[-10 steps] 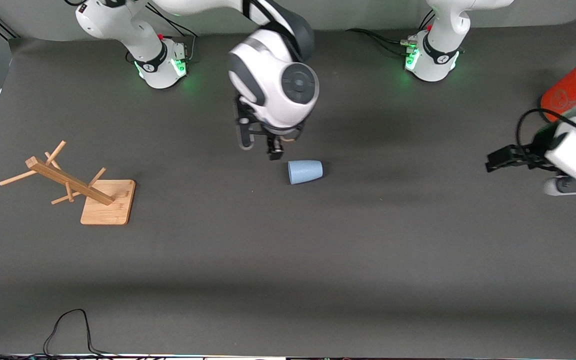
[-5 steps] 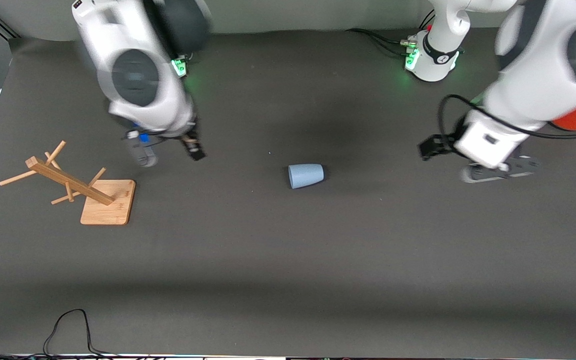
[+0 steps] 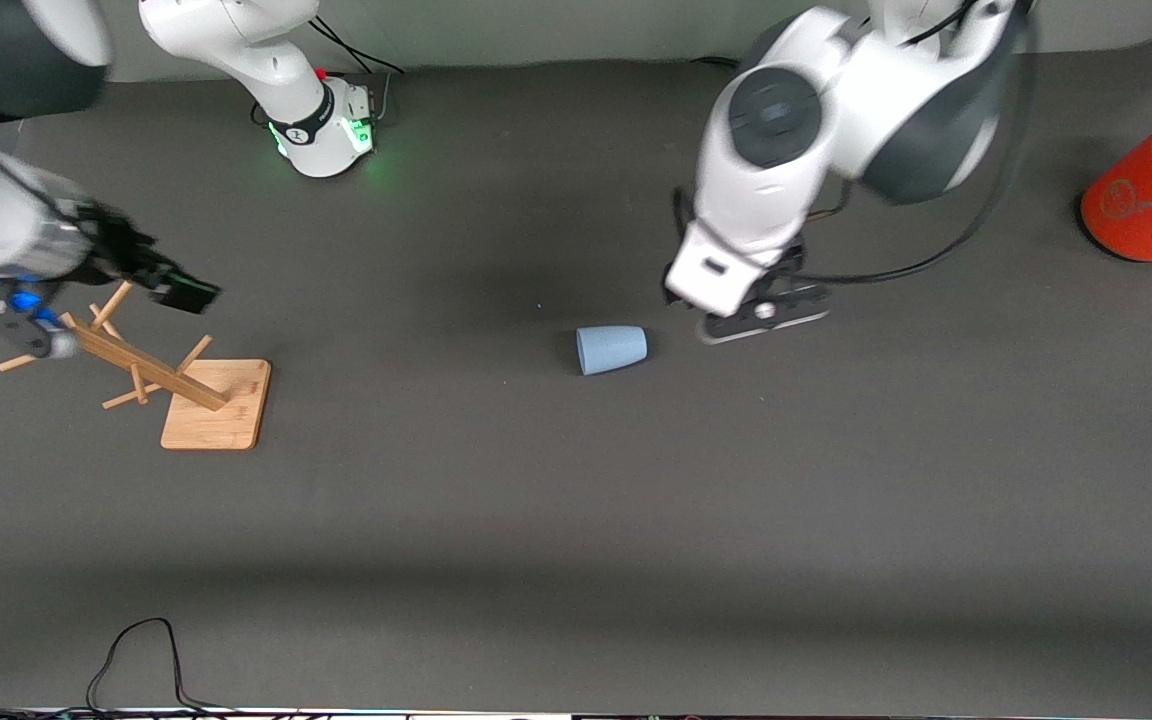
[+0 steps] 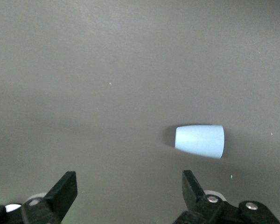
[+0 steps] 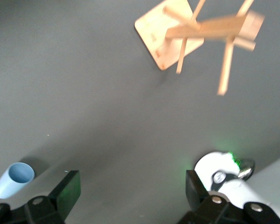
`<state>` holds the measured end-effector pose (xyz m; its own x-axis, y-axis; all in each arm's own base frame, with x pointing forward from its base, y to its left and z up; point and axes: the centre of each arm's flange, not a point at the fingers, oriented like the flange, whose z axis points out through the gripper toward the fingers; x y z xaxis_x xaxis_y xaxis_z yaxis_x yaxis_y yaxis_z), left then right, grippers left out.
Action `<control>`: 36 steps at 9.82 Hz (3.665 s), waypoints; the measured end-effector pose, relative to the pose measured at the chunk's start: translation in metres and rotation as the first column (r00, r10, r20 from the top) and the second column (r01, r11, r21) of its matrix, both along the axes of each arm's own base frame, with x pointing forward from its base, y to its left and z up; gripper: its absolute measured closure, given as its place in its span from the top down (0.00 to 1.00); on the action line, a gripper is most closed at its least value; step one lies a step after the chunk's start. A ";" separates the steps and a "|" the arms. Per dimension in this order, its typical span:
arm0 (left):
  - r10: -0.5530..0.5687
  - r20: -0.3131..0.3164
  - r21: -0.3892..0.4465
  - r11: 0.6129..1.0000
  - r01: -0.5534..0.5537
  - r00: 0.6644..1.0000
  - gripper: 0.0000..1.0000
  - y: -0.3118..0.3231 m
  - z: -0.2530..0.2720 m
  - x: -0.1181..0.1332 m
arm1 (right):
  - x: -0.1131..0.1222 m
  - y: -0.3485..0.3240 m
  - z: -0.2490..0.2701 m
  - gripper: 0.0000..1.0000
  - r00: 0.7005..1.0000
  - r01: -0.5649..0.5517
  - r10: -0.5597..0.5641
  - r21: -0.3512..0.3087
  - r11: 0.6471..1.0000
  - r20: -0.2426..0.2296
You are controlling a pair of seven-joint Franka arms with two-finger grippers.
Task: Rotate and upright cup with both arms
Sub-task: 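Grasp the lying blue cup by its base with the left gripper, then rotate the blue cup upright with the left gripper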
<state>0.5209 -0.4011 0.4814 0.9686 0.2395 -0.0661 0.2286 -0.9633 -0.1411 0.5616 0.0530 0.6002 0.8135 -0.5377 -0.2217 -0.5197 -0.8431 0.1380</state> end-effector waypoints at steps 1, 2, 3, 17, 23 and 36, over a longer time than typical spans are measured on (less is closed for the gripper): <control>-0.007 0.005 0.048 0.999 0.007 1.000 1.00 -0.030 -0.029 -0.004 | 0.000 -0.027 -0.002 1.00 0.997 -0.064 0.063 0.032 0.997 0.033; -0.025 0.011 0.100 0.995 0.024 1.000 1.00 -0.061 -0.057 -0.018 | -0.002 -0.049 -0.007 1.00 0.990 -0.133 0.130 0.057 0.989 0.062; -0.045 0.014 0.147 0.988 0.042 0.999 1.00 -0.087 -0.082 -0.036 | -0.002 -0.067 -0.012 1.00 0.975 -0.208 0.201 0.074 0.975 0.092; 0.079 0.255 0.216 0.967 -0.137 0.964 0.99 -0.175 -0.232 -0.086 | 0.014 -0.087 -0.017 1.00 0.835 -0.520 0.506 0.008 0.854 0.217; -0.011 0.254 0.311 0.948 -0.071 0.967 0.35 -0.167 -0.250 -0.083 | 0.014 -0.083 -0.017 1.00 0.830 -0.528 0.514 0.008 0.849 0.218; 0.054 0.185 0.233 0.968 -0.097 0.981 0.19 -0.171 -0.218 -0.084 | 0.015 -0.080 -0.010 1.00 0.822 -0.535 0.521 -0.001 0.845 0.231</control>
<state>0.4371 -0.5718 0.2634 0.9384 0.3000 0.1716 0.3409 -0.8852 -0.3166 0.5765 -0.0267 0.5907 0.9996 -0.0035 -0.0271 -0.0031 -0.9999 0.0145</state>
